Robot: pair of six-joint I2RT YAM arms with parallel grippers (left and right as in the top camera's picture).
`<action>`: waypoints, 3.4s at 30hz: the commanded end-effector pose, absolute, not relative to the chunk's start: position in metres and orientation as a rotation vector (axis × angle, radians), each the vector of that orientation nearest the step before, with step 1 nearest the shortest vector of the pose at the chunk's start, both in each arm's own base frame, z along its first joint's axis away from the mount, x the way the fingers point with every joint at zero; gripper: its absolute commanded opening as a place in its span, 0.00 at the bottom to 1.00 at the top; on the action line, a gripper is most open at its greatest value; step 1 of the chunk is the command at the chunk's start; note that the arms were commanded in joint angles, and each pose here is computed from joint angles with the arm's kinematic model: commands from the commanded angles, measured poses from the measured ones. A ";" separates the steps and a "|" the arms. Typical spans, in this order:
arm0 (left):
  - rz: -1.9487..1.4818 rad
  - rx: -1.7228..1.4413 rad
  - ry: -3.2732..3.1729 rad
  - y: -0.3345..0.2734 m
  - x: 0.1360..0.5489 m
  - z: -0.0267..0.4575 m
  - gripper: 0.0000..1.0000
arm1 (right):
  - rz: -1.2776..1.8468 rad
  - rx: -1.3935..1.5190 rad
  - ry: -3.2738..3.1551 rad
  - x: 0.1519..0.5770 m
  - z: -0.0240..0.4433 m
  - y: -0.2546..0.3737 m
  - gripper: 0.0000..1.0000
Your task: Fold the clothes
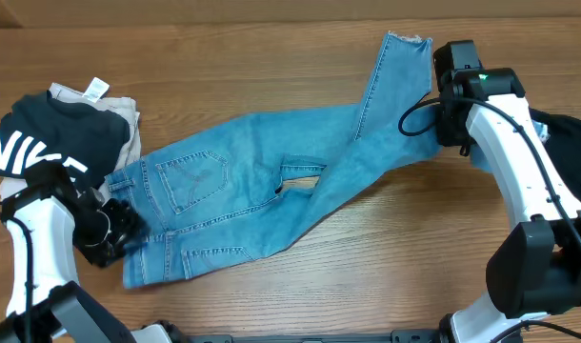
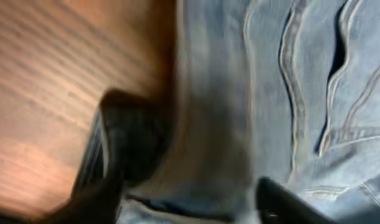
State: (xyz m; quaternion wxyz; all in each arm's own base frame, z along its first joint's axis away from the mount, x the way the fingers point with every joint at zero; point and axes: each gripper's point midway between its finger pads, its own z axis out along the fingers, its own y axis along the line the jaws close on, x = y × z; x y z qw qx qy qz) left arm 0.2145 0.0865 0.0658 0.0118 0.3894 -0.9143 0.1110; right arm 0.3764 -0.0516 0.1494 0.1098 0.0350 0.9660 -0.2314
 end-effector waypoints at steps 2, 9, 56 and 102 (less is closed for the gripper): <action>0.328 1.136 -2.877 0.085 0.215 0.061 0.60 | -0.576 0.196 2.826 0.380 0.156 -0.055 0.04; 0.809 0.951 -3.115 0.056 0.280 0.086 0.04 | -0.632 0.351 2.855 0.364 0.156 -0.100 0.04; 0.318 0.644 -3.004 0.035 0.282 0.043 0.96 | -0.729 0.479 2.910 0.335 0.156 -0.139 0.12; 0.260 0.515 -3.094 0.057 0.349 0.120 0.52 | -0.178 0.396 2.772 0.378 0.175 -0.078 0.04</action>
